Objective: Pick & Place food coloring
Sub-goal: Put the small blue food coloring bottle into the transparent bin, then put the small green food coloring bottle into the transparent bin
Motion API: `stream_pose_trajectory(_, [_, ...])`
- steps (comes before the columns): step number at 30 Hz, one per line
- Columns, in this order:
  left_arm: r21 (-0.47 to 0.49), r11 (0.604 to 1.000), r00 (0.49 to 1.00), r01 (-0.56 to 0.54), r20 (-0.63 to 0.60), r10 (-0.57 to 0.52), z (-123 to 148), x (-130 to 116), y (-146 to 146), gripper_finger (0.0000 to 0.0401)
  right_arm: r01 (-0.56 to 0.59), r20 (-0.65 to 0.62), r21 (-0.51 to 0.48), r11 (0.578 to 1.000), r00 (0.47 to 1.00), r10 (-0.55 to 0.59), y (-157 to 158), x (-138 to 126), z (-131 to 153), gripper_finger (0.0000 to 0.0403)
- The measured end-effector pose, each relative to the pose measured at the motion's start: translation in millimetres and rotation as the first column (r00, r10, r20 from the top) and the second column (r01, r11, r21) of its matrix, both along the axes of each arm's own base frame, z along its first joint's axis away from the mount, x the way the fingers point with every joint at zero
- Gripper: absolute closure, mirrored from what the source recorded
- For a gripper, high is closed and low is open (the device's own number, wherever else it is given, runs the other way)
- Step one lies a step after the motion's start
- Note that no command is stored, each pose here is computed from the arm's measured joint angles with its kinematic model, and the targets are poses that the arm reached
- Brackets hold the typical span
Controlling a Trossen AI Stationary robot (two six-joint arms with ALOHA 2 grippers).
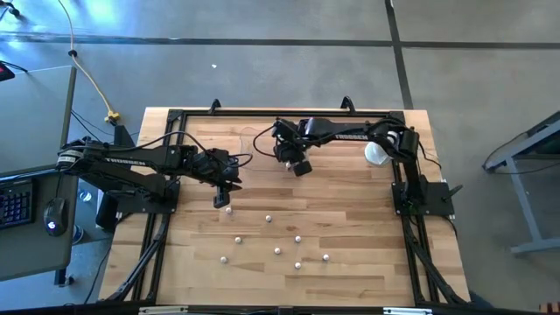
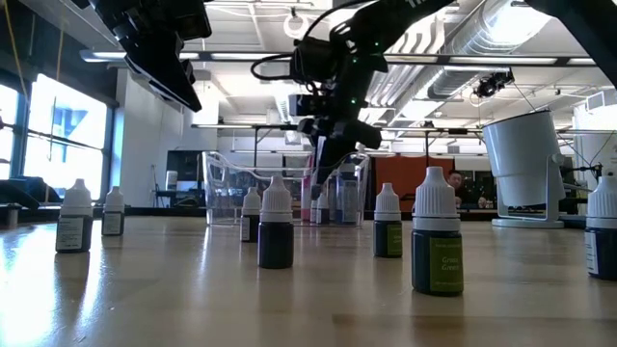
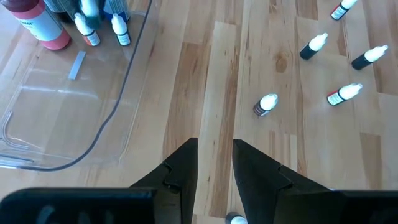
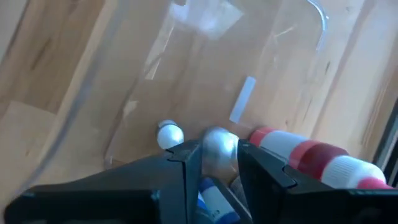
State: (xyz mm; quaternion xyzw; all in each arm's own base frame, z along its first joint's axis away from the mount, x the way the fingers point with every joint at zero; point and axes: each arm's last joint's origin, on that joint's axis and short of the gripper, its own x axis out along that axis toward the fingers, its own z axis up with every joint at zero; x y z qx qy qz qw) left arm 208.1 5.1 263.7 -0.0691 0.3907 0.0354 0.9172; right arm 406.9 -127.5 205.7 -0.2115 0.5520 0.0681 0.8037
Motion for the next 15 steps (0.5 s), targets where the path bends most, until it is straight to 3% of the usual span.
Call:
stream_pose_trajectory(11, [0.000, 1.000, 1.000, 0.000, 0.000, 0.000, 0.0, 0.0, 0.1, 0.0302, -0.042, -0.010, -0.021, 0.999, 0.999, 0.041, 18.8, 5.0, 0.2, 0.0300])
stream_pose_trajectory(15, [0.000, 1.000, 1.000, 0.000, 0.000, 0.000, 0.0, 0.0, 0.1, 0.0302, -0.093, -0.029, -0.100, 0.991, 0.996, 0.090, 43.0, 6.3, 9.4, 0.0299])
